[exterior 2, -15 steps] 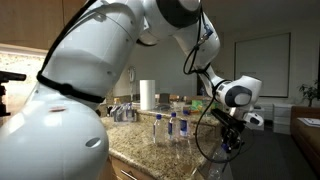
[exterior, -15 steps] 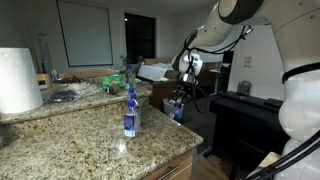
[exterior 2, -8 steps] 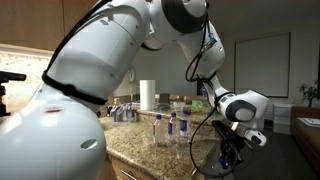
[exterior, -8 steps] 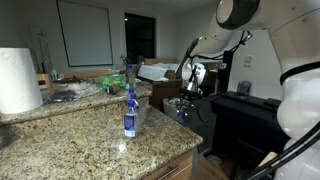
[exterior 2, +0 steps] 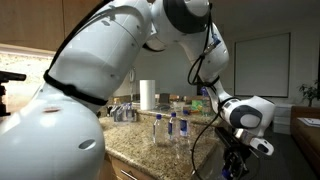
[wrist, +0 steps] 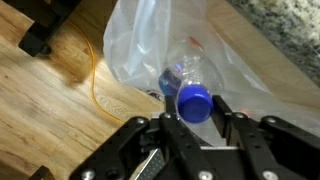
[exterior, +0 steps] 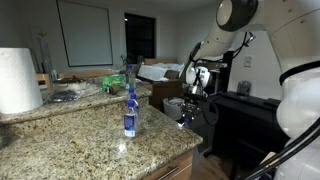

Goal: Pick up the bottles from the counter and throw them in the bin

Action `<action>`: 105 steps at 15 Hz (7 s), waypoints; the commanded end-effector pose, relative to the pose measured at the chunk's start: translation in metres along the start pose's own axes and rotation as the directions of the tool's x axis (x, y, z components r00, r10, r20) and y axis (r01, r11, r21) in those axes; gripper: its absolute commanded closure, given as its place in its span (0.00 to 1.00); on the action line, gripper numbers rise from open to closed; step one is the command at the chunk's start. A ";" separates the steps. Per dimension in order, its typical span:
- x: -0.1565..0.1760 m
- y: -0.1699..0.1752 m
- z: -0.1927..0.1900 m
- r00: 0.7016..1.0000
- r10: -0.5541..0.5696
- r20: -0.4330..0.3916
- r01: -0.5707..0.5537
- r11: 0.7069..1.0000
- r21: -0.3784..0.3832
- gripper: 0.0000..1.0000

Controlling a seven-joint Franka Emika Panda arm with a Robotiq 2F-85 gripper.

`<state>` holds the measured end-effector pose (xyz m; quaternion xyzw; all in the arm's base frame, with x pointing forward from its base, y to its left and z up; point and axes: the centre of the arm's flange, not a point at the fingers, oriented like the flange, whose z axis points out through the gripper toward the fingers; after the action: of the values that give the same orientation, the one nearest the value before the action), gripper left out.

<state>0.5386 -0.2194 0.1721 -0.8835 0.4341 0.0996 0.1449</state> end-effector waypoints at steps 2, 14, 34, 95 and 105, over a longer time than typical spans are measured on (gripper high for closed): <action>-0.028 -0.035 -0.055 0.988 -0.129 -0.089 0.124 0.991 -0.058 0.20; -0.252 -0.271 -0.192 0.665 -0.696 -0.271 0.701 0.707 -0.094 0.00; -0.286 -0.304 -0.086 0.283 -0.959 0.001 0.902 0.266 -0.340 0.00; -0.303 -0.304 -0.067 0.133 -0.987 0.092 0.956 0.104 -0.273 0.66; -0.303 -0.303 -0.073 0.144 -0.987 0.077 0.948 0.115 -0.298 0.74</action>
<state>0.6043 0.1589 0.3785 -0.9659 -0.2571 -0.0164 0.0251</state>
